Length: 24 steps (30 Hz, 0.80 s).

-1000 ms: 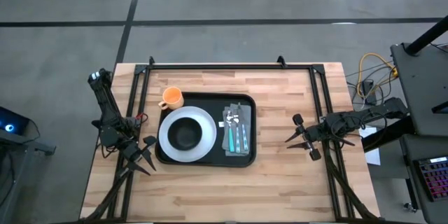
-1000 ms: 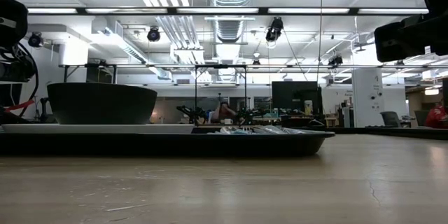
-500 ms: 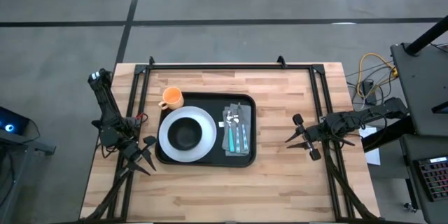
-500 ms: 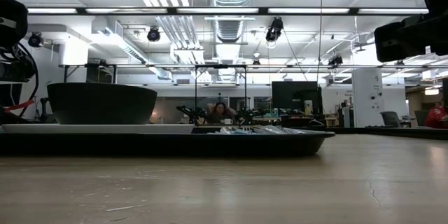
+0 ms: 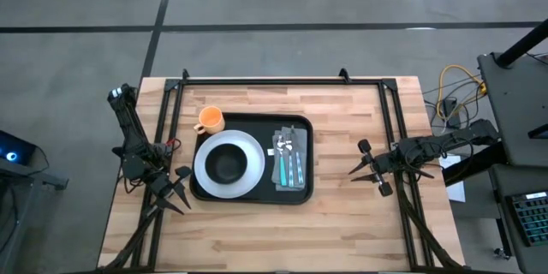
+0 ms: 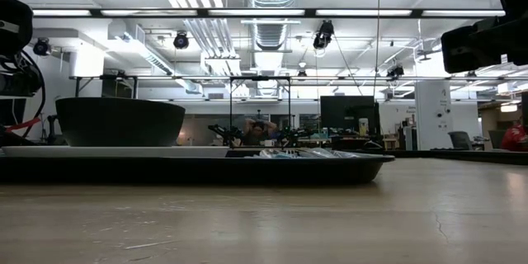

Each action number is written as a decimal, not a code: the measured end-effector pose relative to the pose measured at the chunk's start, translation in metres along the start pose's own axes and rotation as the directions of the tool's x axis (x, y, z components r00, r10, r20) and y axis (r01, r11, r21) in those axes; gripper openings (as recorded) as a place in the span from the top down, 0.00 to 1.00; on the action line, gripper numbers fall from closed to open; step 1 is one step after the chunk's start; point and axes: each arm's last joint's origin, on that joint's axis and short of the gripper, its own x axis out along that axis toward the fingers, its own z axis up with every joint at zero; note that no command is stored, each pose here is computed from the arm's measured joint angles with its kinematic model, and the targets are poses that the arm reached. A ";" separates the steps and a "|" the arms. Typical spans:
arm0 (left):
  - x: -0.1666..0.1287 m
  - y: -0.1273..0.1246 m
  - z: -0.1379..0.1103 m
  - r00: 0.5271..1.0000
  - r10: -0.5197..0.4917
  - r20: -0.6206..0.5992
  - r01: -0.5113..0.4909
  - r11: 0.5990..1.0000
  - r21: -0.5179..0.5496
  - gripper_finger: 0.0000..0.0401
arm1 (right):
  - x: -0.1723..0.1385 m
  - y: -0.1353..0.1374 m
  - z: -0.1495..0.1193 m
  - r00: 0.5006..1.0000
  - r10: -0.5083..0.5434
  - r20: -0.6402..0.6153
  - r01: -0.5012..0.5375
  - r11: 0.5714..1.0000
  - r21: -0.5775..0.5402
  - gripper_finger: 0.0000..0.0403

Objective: Set up tray
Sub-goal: Return to Home Position

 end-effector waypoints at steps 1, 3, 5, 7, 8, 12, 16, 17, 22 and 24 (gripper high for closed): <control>0.000 0.000 0.000 1.000 0.000 0.000 0.000 1.000 0.000 0.77 | 0.000 0.000 0.000 1.000 0.000 0.000 0.000 1.000 0.000 0.78; 0.000 0.000 0.000 1.000 0.000 0.000 0.000 1.000 0.000 0.77 | 0.000 0.000 0.000 1.000 0.000 0.000 0.000 1.000 0.000 0.78; 0.000 0.000 0.000 1.000 -0.001 0.000 0.001 1.000 0.000 0.77 | 0.000 0.000 0.000 1.000 0.000 0.000 0.000 1.000 0.000 0.79; 0.000 0.000 0.000 1.000 0.000 0.000 0.000 1.000 0.000 0.77 | 0.000 0.000 0.000 1.000 0.000 0.000 0.000 1.000 0.000 0.80; 0.000 0.000 0.000 1.000 0.000 0.000 0.000 1.000 0.000 0.77 | 0.000 0.000 0.000 1.000 0.000 0.000 0.000 1.000 0.000 0.81; 0.000 0.000 0.000 1.000 0.000 0.000 0.000 1.000 0.000 0.77 | 0.000 0.000 0.000 1.000 0.000 0.000 0.000 1.000 0.000 0.82; 0.000 0.000 0.000 1.000 0.000 0.000 0.000 1.000 0.000 0.77 | 0.000 0.000 0.000 1.000 0.000 0.000 0.000 1.000 0.000 0.82; 0.000 0.000 0.000 1.000 0.000 0.000 0.000 1.000 0.000 0.77 | 0.000 0.000 0.000 1.000 0.000 0.000 0.000 1.000 0.000 0.82; 0.000 0.000 0.000 1.000 0.000 0.000 0.000 1.000 0.000 0.77 | 0.000 0.000 0.000 1.000 0.000 0.000 0.000 1.000 0.000 0.81; 0.000 0.000 0.000 1.000 0.000 0.000 0.000 1.000 0.000 0.77 | 0.000 0.000 0.000 1.000 0.000 0.000 0.000 1.000 0.000 0.80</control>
